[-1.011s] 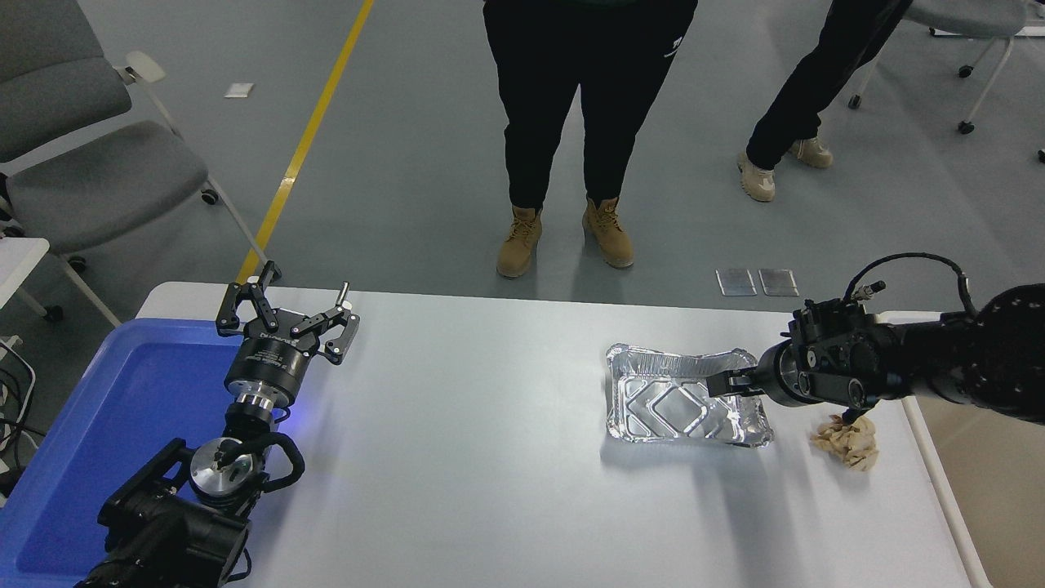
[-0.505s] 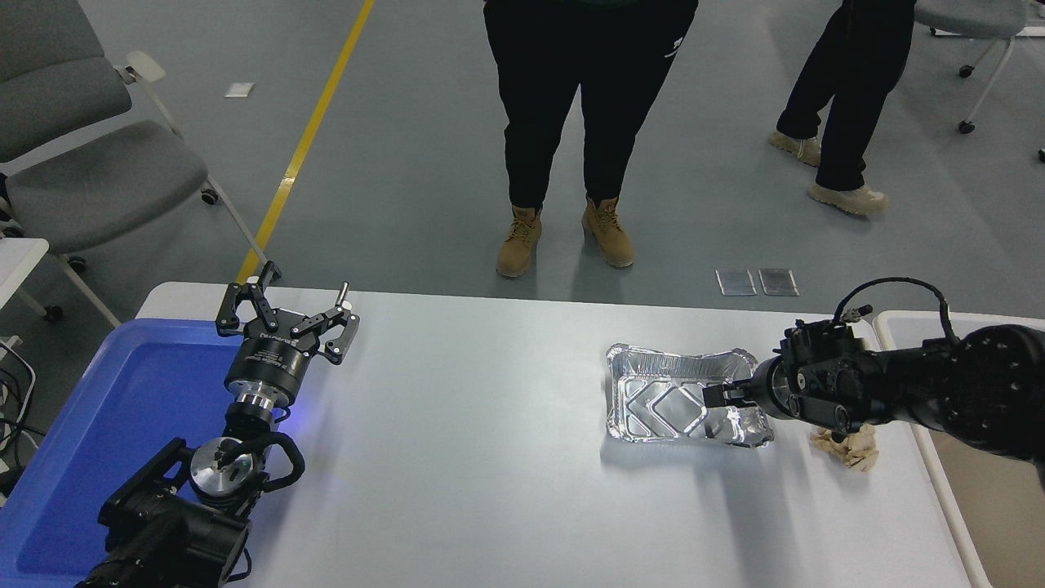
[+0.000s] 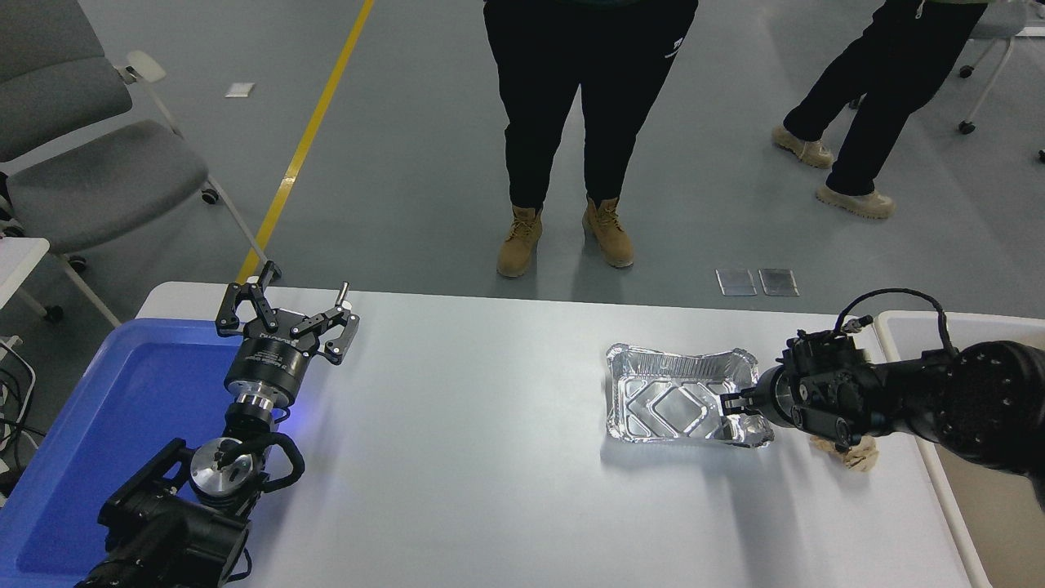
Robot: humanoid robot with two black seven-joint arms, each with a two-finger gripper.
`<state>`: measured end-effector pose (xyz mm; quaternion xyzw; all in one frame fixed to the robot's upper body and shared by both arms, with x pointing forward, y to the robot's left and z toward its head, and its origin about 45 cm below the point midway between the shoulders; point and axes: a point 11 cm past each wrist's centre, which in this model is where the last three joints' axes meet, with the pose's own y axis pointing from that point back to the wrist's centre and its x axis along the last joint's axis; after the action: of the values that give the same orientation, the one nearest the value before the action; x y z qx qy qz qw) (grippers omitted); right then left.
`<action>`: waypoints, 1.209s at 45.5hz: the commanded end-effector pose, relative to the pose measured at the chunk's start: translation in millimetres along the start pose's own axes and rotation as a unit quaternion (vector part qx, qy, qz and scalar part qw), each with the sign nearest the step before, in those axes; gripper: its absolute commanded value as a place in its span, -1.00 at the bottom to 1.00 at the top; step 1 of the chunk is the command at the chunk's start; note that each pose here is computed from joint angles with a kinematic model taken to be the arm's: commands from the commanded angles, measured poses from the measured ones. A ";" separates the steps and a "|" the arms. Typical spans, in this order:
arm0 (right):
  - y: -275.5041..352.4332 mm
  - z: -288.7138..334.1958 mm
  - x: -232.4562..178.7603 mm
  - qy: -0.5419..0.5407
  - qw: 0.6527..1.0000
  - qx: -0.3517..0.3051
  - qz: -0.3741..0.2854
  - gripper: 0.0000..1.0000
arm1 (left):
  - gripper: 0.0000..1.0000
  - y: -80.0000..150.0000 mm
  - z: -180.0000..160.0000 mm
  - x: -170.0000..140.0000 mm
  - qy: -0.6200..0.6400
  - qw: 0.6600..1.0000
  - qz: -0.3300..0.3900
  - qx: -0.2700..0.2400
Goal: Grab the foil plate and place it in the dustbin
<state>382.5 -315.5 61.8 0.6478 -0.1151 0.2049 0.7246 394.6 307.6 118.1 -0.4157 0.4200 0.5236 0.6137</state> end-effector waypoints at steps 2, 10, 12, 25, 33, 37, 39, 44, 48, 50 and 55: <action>-0.9 2.1 -0.1 0.006 1.000 -0.003 0.005 -0.46 | 0.98 0.0 0.0 0.1 0.000 1.000 0.000 0.000; 0.8 4.6 4.0 0.012 1.000 -0.005 0.009 -1.00 | 0.98 0.0 0.0 0.1 0.000 1.000 0.000 0.000; 1.8 4.9 6.2 0.010 1.000 -0.005 0.010 -1.00 | 0.98 0.0 0.0 -0.1 0.000 1.000 0.000 0.000; 20.3 13.7 36.7 0.005 1.000 -0.007 0.026 -1.00 | 0.98 0.0 0.0 0.1 0.000 1.000 0.000 0.000; 71.9 30.4 69.5 0.000 1.000 0.002 0.025 -1.00 | 0.98 0.0 -0.2 0.1 0.000 1.000 0.000 0.001; 104.1 35.6 84.9 0.017 1.000 0.003 0.026 -1.00 | 0.98 0.0 -0.2 0.1 0.000 1.000 0.000 0.001; 120.5 38.9 91.7 0.023 0.999 0.002 0.025 -1.00 | 0.98 0.0 -0.2 0.1 0.000 1.000 0.000 0.001; 160.2 42.8 100.2 0.020 1.000 0.008 0.019 -1.00 | 0.98 0.0 -0.2 -0.1 0.000 1.000 0.000 0.001; 189.8 47.6 105.2 0.022 1.000 0.006 0.022 -1.00 | 0.98 0.0 -0.2 -0.1 0.000 1.000 0.000 0.001; 203.7 51.8 107.3 0.024 1.000 0.001 0.019 -1.00 | 0.98 0.0 -0.2 -0.1 0.000 1.000 0.000 0.001; 235.5 59.0 117.3 0.027 0.999 -0.004 0.016 -1.00 | 0.98 0.0 0.2 -0.2 0.000 1.000 -0.001 0.000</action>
<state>407.4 -335.2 254.8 0.6382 -0.1106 0.2338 0.7251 394.6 307.4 118.1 -0.4153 0.4204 0.5233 0.6140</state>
